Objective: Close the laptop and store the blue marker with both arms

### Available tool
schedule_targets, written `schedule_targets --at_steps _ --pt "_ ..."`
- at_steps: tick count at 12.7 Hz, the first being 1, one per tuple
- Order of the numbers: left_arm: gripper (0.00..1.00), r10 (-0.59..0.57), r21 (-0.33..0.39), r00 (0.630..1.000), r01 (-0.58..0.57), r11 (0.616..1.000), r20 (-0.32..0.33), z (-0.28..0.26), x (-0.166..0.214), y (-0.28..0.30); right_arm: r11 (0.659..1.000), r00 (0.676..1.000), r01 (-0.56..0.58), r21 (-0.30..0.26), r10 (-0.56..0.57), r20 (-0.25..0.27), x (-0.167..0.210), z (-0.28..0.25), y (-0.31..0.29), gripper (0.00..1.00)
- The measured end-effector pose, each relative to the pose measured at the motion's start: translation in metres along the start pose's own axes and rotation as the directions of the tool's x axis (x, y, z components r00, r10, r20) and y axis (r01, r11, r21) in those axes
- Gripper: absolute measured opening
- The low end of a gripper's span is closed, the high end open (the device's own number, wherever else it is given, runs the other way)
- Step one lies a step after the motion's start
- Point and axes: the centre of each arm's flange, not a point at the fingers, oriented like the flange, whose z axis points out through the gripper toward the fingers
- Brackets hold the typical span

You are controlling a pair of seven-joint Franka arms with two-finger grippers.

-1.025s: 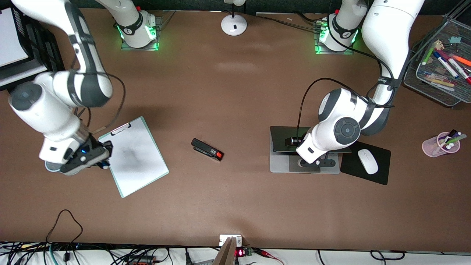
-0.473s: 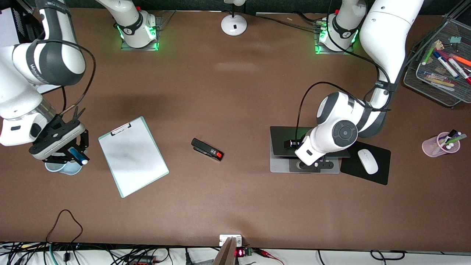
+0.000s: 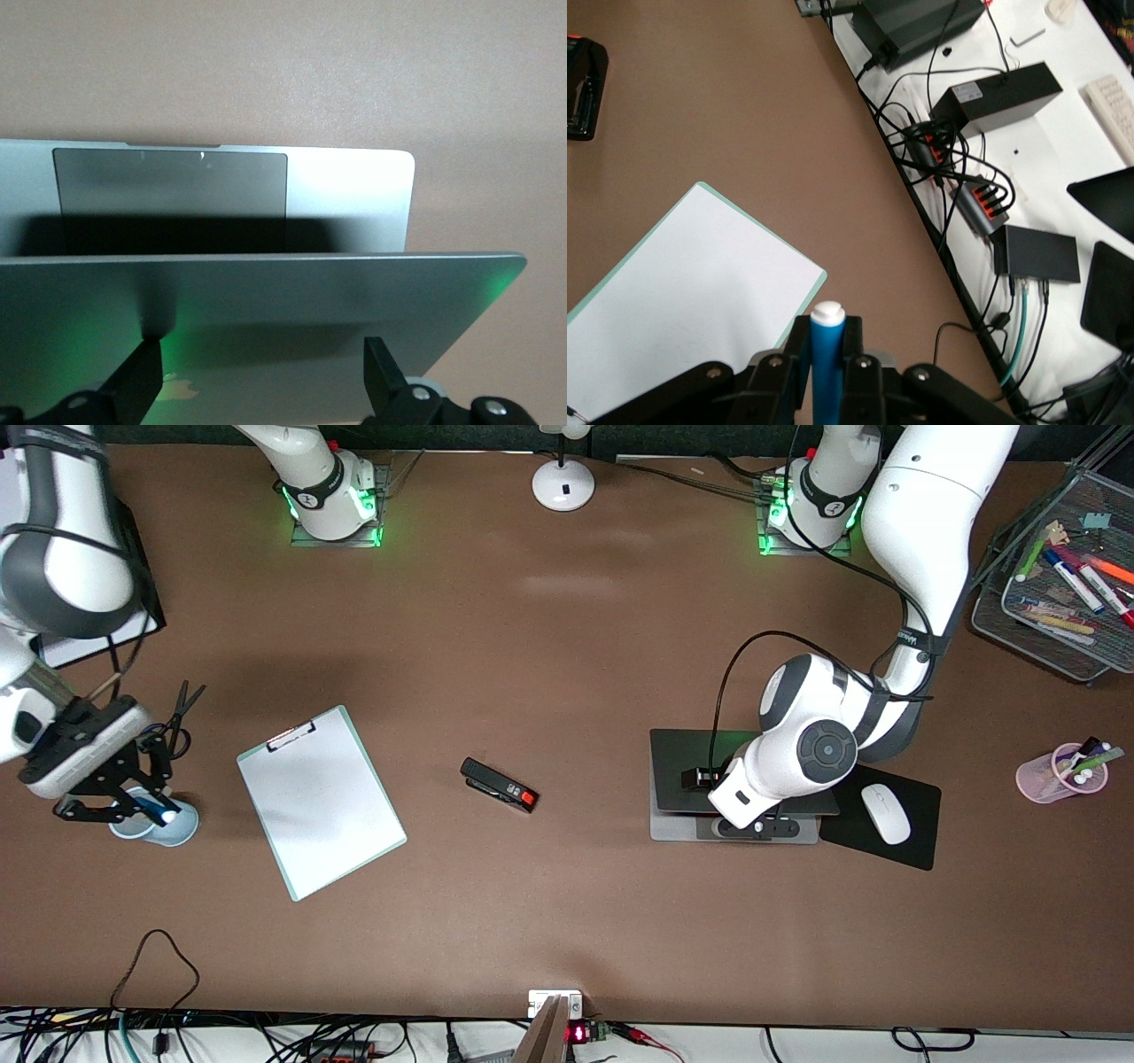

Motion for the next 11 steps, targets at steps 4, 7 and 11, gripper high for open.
schedule_targets --at_steps 4,7,11 --pt "1.00 -0.002 -0.002 1.000 0.002 1.000 0.007 0.014 0.002 -0.002 0.991 0.994 0.094 0.093 -0.089 -0.056 -0.049 0.002 0.001 0.19" --pt "1.00 -0.001 -0.005 1.000 0.002 1.000 0.009 0.025 0.005 -0.003 0.979 0.985 0.152 0.138 -0.138 -0.106 -0.084 0.005 0.001 0.19" --pt "1.00 -0.003 -0.013 1.000 0.003 1.000 0.005 0.032 0.011 -0.003 0.959 0.973 0.193 0.205 -0.160 -0.168 -0.136 0.025 -0.005 0.19"
